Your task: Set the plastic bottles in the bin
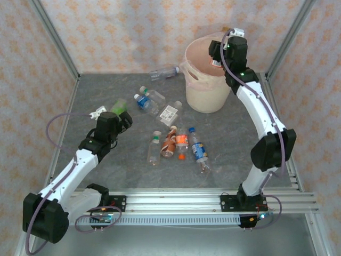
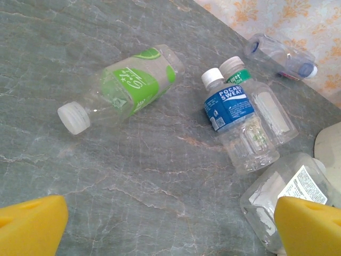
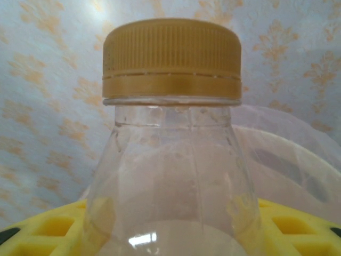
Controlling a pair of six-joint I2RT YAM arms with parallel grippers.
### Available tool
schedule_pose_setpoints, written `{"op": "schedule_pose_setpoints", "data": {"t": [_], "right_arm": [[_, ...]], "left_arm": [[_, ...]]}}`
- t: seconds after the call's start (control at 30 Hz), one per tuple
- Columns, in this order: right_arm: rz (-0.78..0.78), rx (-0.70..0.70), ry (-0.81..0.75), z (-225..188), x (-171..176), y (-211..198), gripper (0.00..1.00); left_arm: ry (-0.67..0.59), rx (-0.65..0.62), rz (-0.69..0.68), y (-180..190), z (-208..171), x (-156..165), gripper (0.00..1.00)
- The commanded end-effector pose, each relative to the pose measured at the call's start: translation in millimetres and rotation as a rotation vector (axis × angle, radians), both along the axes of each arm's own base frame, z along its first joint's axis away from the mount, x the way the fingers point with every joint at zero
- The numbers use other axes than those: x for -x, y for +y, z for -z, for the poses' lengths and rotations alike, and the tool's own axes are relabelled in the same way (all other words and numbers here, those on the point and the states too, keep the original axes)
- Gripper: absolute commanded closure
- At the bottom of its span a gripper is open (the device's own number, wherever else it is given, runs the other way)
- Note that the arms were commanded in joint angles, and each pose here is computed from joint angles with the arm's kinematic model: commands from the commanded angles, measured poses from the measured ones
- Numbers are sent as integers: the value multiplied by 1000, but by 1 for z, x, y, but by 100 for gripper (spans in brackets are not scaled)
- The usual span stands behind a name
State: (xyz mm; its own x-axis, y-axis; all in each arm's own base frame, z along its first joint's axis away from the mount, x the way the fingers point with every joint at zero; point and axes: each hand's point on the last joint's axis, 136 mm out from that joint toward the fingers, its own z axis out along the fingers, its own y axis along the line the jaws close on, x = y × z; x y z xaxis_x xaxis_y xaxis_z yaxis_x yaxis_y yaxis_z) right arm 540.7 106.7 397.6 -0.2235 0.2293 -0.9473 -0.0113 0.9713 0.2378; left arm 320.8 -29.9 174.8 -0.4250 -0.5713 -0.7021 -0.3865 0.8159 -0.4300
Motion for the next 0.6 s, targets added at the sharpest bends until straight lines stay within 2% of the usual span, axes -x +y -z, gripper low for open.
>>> {"op": "schedule_pose_setpoints", "data": {"t": [0.0,0.27,0.37,0.57], "right_arm": [[45,112,134,22,-3,-14,44],[145,211,326,60,-11,-33,41],[189,235,348,70,-12,-41,39],[148,217,350,66,-11,-34,31]], "left_arm": [[-12,-36,-17,10,-2,8,0],[-39,-64,-33,18,-7,19,0],[-40,-59,-19,15,-5,19,0],[-11,-86,-13,16,-1,17,0]]}}
